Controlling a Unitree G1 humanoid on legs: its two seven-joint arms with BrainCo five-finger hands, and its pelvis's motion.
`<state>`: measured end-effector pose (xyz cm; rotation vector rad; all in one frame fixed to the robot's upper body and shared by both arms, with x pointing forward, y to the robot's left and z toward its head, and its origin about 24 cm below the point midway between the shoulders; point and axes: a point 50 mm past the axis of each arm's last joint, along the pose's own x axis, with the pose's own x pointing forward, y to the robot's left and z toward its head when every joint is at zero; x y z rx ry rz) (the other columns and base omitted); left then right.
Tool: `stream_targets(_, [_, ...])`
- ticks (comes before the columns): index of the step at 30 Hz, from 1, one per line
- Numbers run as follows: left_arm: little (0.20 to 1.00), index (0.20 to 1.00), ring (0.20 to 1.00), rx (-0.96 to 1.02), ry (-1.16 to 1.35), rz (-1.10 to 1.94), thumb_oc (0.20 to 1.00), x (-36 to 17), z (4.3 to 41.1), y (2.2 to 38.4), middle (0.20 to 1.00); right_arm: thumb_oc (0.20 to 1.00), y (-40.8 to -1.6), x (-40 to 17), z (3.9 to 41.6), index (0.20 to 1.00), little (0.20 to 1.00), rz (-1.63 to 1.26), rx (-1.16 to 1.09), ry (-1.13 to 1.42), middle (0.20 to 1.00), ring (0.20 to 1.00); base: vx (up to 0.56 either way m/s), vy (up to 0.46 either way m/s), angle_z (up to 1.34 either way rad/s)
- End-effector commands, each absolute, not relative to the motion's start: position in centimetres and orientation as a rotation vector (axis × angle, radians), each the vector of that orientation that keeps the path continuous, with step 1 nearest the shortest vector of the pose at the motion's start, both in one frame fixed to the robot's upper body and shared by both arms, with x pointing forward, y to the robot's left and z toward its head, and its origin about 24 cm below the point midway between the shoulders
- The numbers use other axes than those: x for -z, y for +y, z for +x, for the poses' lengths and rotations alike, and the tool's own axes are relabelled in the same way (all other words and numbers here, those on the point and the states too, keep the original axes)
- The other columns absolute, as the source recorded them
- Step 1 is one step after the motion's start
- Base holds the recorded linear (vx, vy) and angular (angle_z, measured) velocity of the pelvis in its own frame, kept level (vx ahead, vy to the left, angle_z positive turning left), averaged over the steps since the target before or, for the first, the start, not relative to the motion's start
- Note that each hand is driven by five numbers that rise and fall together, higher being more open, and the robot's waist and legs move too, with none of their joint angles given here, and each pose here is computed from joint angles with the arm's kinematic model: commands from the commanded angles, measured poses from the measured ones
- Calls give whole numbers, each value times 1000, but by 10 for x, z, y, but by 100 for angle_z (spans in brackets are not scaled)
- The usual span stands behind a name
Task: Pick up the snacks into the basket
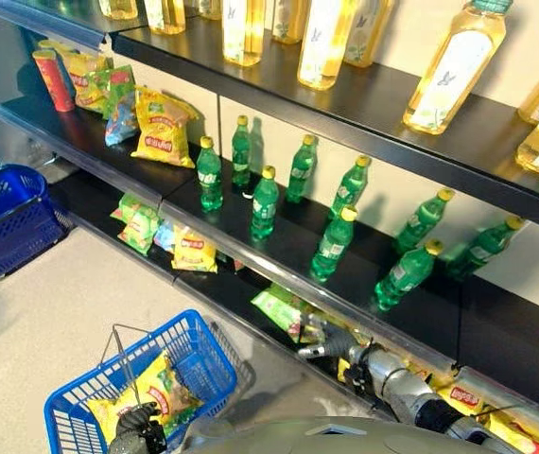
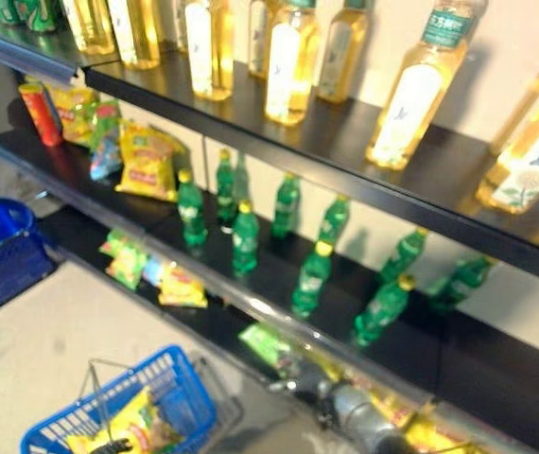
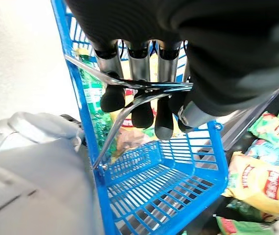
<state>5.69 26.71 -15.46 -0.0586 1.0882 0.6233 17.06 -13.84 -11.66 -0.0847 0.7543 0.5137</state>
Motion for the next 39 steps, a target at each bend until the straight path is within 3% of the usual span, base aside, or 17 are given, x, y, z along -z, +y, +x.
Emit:
stream_targets(1, [200, 200, 200, -568, 953, -54, 200, 146, 104, 262, 200, 1000, -151, 114, 186, 1000, 1000, -116, -420, 715, 1000, 1000, -54, 5, -16])
stream_targets(9, [200, 200, 200, -466, 1068, 54, 200, 155, 81, 256, 200, 1000, -188, 141, 148, 1000, 1000, -165, -253, 907, 1000, 1000, -34, 3, -11])
stream_targets(16, [200, 200, 200, -399, 1130, 83, 200, 160, 71, 249, 200, 1000, -224, 163, 92, 1000, 1000, 75, 184, 1147, 1000, 1000, 0, 0, 0])
stream_targets(24, [200, 200, 200, -403, 1174, 44, 200, 163, 63, 246, 200, 1000, -239, 168, 51, 1000, 1000, 90, 327, 1295, 1000, 1000, 0, 0, 0])
stream_targets(39, [200, 200, 200, -375, 1193, 31, 200, 167, 60, 234, 200, 1000, -248, 166, 60, 1000, 1000, 37, 414, 1305, 1000, 1000, 0, 0, 0])
